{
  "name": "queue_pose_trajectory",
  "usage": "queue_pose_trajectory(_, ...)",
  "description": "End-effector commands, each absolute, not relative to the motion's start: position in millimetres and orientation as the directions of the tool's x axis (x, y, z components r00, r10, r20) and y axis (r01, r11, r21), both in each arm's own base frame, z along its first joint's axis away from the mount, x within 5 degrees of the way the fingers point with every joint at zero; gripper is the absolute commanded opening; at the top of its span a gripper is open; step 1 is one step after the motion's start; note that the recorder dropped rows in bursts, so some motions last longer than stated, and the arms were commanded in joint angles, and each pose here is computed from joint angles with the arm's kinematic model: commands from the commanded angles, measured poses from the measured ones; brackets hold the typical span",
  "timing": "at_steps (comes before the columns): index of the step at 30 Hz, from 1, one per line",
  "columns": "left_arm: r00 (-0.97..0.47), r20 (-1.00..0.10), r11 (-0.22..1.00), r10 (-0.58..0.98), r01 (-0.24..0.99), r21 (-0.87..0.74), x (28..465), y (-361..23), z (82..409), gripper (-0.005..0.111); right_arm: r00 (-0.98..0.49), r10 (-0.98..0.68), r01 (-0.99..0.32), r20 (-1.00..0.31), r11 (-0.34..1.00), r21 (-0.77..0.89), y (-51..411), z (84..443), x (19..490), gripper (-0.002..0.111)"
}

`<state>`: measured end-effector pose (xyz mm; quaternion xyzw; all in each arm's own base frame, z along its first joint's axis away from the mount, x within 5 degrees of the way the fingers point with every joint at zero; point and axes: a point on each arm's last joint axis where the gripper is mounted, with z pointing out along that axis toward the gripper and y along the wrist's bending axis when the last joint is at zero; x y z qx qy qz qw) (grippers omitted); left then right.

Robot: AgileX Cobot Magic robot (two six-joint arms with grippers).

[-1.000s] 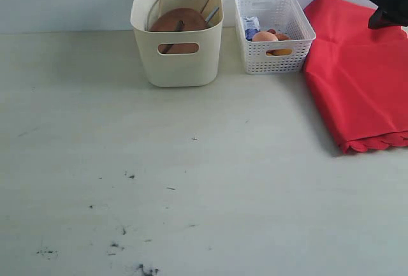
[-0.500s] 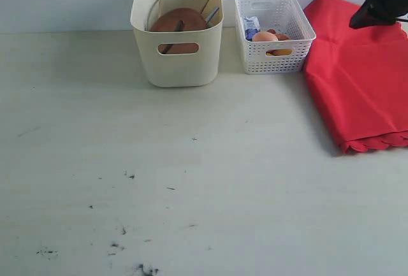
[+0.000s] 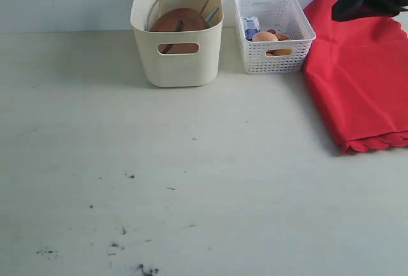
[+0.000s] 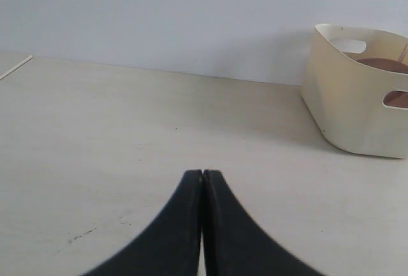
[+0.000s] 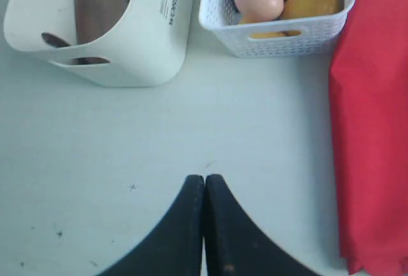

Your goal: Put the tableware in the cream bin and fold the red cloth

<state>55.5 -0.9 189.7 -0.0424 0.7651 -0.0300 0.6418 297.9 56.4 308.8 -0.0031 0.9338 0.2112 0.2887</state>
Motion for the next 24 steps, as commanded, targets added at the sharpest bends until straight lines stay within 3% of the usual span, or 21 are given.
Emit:
queue_pose_trajectory(1, -0.162, -0.982, 0.995, -0.099, -0.029, -0.096, 55.3, -0.6, 190.3, 0.003, -0.816, 0.153, -0.112, -0.557, 0.904, 0.412, 59.7, 311.3, 251.6, 0.0)
queue_pose_trajectory(6, -0.162, -0.982, 0.995, -0.099, -0.029, -0.096, 55.3, -0.6, 190.3, 0.003, -0.787, 0.176, -0.089, -0.591, 0.916, 0.391, 51.7, 296.6, 217.3, 0.0)
queue_pose_trajectory(14, -0.162, -0.982, 0.995, -0.099, -0.029, -0.096, 55.3, -0.6, 190.3, 0.003, -0.617, 0.246, 0.067, -0.748, 0.963, 0.261, 21.9, 250.9, 172.4, 0.0)
queue_pose_trajectory(24, -0.162, -0.982, 0.995, -0.099, -0.029, -0.096, 55.3, -0.6, 190.3, 0.003, -0.528, 0.15, -0.002, -0.836, 0.984, 0.178, 13.7, 192.9, 120.9, 0.0)
